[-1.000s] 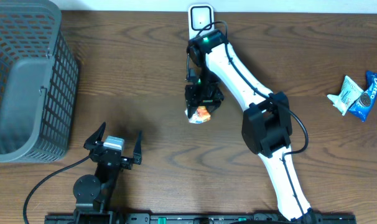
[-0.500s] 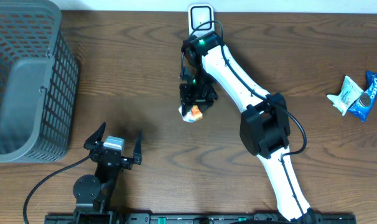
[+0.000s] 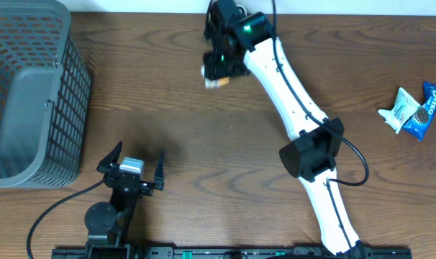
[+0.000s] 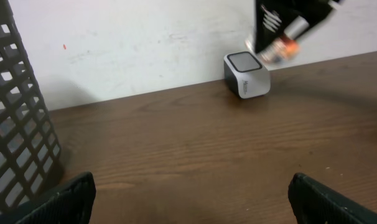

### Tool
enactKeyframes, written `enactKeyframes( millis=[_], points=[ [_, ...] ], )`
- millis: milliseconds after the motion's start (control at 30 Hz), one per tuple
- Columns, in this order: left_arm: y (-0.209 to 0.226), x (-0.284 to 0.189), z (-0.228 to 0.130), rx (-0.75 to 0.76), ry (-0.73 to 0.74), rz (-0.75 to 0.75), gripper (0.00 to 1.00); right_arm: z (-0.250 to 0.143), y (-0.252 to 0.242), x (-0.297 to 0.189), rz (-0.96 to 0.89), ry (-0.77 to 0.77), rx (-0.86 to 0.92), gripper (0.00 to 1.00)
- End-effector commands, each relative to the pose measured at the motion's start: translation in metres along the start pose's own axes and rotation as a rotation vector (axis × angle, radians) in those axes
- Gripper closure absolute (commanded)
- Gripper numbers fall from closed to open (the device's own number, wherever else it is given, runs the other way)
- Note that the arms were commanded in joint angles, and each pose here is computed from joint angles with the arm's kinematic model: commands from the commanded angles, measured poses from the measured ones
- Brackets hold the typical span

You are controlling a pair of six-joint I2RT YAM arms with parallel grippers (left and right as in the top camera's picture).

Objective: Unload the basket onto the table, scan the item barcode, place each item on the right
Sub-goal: 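Hold the Kleenex pack in front of the white scanner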

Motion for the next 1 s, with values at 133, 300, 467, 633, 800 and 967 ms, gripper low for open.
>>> enactKeyframes(
  millis=[133,300,467,633,800,967],
  points=[
    [-0.006,0.001,-0.01,-0.014,0.037,-0.037,0.02,0.064,-0.018,-0.004,-0.186,-0.391,-0.095,0.53],
    [-0.006,0.001,-0.01,-0.014,0.037,-0.037,0.02,0.087,-0.023,0.013,-0.215,-0.543,-0.117,0.52],
    [-0.006,0.001,-0.01,-0.014,0.037,-0.037,0.02,0.102,-0.042,0.04,-0.209,-0.655,-0.108,0.51],
    [-0.006,0.001,-0.01,-0.014,0.037,-0.037,0.02,0.11,-0.07,0.069,-0.192,-0.807,-0.069,0.41],
    [-0.006,0.001,-0.01,-0.014,0.037,-0.037,0.02,0.105,-0.085,0.087,-0.131,-0.882,-0.069,0.4],
    [-0.006,0.001,-0.01,-0.013,0.037,-0.037,0.02,0.097,-0.088,0.103,-0.088,-0.846,-0.09,0.41]
  ],
)
Point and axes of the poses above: each gripper's point midway between its finger pads, its own x axis out along the fingers, its own y axis along the line the jaws close on, z = x × y, the point moved 7 cm from there along -x, back along the fingers, and after that the axes turned 11 degrees about x, right-handed, at the moved point
